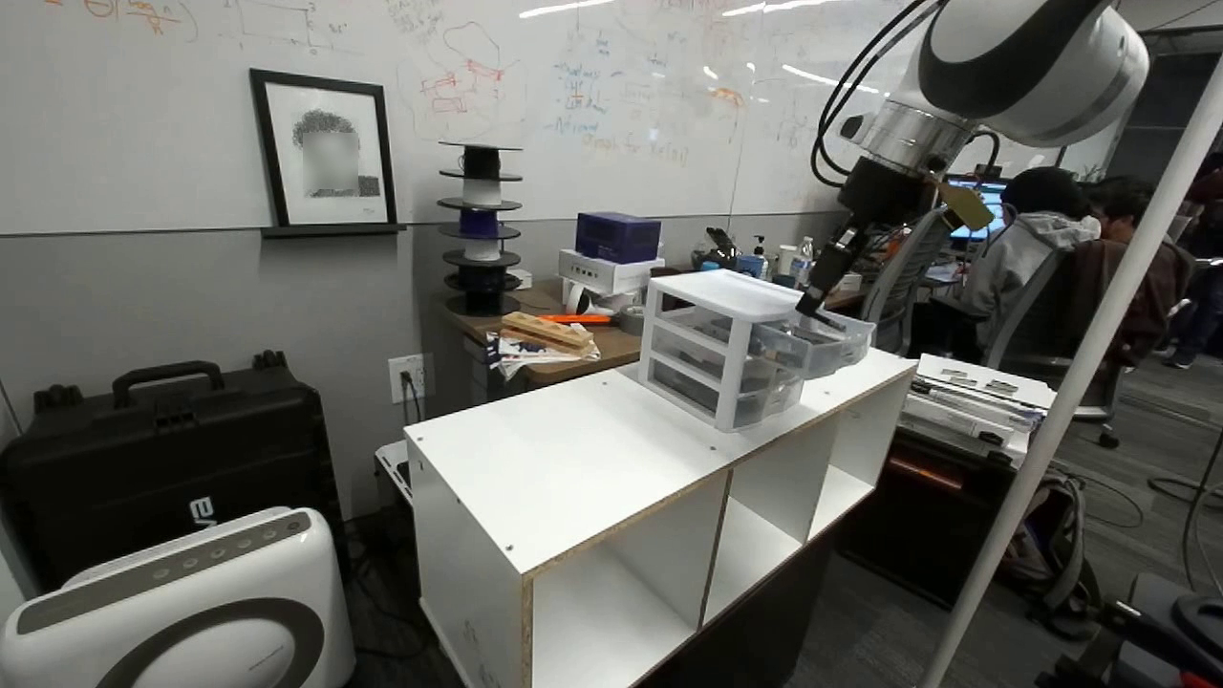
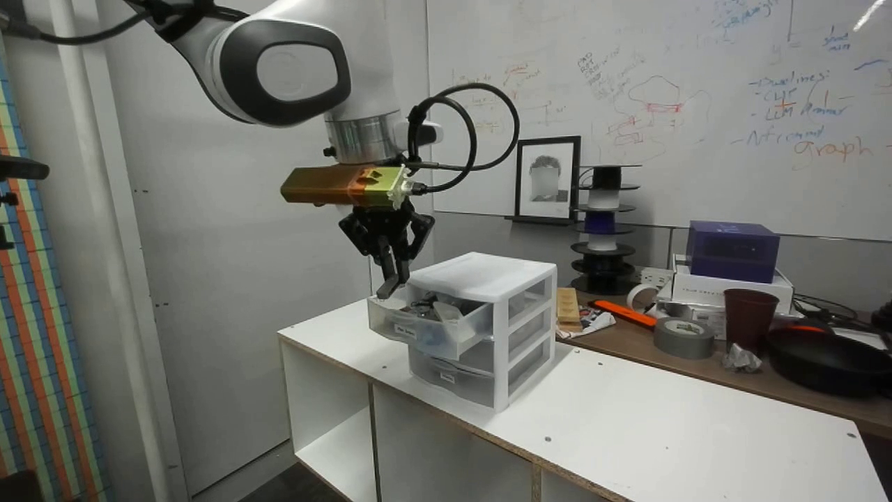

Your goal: Put the grey object inside the drawer then close the drawer.

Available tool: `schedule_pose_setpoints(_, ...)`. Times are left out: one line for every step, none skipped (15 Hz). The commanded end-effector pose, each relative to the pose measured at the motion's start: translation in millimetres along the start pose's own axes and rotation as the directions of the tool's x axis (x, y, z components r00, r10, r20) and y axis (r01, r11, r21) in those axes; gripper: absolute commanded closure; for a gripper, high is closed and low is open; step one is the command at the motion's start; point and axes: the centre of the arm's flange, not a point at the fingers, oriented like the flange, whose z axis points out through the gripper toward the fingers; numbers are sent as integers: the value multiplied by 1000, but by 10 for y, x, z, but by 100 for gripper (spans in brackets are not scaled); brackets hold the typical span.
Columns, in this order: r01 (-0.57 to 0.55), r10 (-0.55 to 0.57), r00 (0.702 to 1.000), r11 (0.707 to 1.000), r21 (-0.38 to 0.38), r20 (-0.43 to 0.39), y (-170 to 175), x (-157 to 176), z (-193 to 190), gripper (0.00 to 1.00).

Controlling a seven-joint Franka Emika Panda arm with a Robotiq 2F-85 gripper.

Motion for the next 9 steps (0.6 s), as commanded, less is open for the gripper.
schedule_pose_setpoints(-52,49,989,999,-16,-141,95,20,-64,93)
schedule_pose_setpoints(-68,65,982,998,-12,-175,124,35,-75,93)
schedule_pose_setpoints(-81,77,976,997,-15,-204,144,45,-79,93)
schedule_pose_setpoints(-86,79,970,996,-19,-230,162,48,-75,93)
schedule_pose_setpoints(-83,74,967,996,-24,-245,187,39,-59,92)
schedule_pose_setpoints(-76,67,965,997,-28,-255,201,22,-44,92)
schedule_pose_setpoints(-70,61,965,997,-28,-256,215,1,-25,92)
schedule_pose_setpoints(-60,51,965,998,-28,-258,241,-21,8,92)
schedule_pose_setpoints(-47,36,968,998,-36,-250,264,-45,43,92)
